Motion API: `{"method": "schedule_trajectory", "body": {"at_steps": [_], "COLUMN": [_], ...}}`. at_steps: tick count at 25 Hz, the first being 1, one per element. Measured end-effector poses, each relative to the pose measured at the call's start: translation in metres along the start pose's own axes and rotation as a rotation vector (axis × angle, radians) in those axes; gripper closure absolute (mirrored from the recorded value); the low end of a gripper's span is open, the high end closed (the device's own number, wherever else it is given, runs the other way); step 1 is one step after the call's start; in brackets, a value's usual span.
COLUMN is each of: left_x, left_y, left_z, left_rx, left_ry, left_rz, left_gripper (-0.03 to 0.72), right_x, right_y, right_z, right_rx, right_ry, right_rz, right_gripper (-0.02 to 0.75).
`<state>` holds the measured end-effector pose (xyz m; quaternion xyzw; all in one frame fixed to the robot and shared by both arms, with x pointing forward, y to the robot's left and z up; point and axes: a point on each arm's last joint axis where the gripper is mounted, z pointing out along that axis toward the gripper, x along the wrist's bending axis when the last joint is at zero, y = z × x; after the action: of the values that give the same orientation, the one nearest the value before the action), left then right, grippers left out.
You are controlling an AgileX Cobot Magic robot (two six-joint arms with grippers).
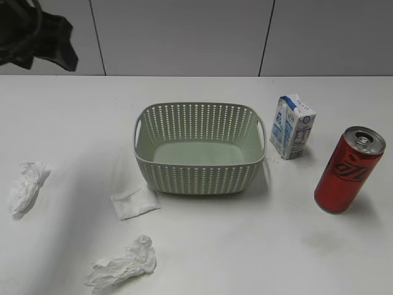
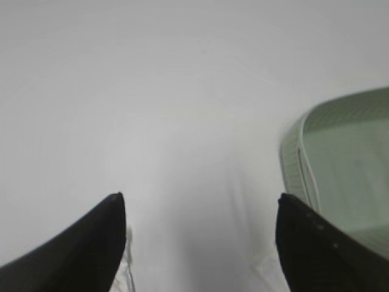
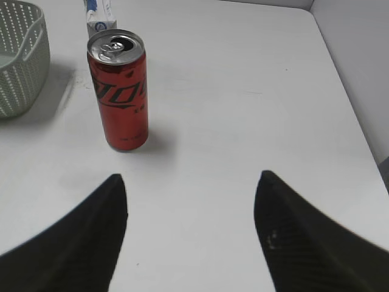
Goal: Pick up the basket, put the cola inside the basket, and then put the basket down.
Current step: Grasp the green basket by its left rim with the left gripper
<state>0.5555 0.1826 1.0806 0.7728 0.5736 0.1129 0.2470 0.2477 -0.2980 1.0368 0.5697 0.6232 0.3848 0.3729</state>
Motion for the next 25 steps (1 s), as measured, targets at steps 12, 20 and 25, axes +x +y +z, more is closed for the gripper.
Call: {"method": "schedule_trajectory", "body": {"at_steps": [12,20,25], "left_x": [-0.055,-0.056,-0.055], "left_y": [0.02,0.007,-0.004], "left_z": [0.09,0.143,0.169], "left_rx": [0.192,0.289,0.344], "left_ry": [-0.108,-0.117,-0.106], "left_rz": [0.022,-0.087,-0.122], "left_gripper": [0.099,0.099,0.102], "right_x": [0.0,0.0,0.0], "right_y": [0.0,0.0,0.0], "right_z": [0.0,0.0,0.0], "right_rx": [0.0,0.0,0.0], "right_ry": [0.0,0.0,0.0], "right_rz": [0.0,0.0,0.0], "right_gripper": [0.24,0.24,0.24]}}
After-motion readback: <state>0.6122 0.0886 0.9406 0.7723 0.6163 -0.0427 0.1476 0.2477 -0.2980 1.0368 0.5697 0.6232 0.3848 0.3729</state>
